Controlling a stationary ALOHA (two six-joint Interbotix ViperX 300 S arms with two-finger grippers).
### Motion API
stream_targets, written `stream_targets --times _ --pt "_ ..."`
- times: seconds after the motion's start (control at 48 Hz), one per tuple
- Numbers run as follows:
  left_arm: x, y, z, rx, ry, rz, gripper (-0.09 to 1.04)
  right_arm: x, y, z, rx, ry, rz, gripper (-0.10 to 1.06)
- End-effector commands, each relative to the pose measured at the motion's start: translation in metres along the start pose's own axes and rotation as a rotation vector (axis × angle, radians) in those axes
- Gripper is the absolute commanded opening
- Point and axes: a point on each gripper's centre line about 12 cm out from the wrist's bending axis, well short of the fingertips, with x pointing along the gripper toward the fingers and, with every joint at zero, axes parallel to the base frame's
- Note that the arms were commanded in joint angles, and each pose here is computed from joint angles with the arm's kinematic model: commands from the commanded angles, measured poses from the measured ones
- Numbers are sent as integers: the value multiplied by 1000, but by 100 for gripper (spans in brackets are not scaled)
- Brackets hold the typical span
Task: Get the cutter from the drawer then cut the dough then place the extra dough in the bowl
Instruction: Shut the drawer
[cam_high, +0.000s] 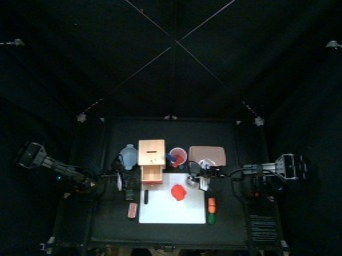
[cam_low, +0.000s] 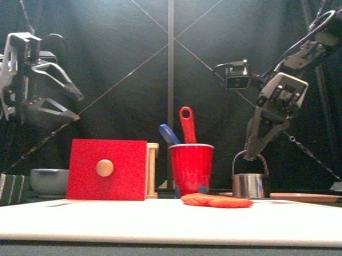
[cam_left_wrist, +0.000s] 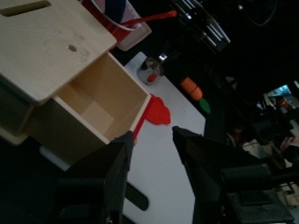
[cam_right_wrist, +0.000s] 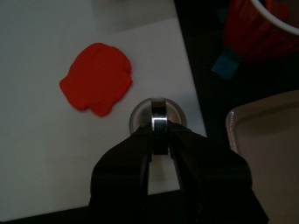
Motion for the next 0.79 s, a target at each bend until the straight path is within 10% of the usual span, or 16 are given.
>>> stream_targets --times 0.021,0.375,0.562,0.792 --pt "2 -7 6 -4 -22 -14 80 -10 3 10 2 -44 10 81" --pt "14 27 84 -122 -261 166 60 -45 45 73 -161 -371 89 78" --pt "20 46 136 -211 -282 260 31 -16 67 101 -224 -458 115 56" --pt "43 75 175 -241 -283 374 30 41 89 136 -276 -451 126 39"
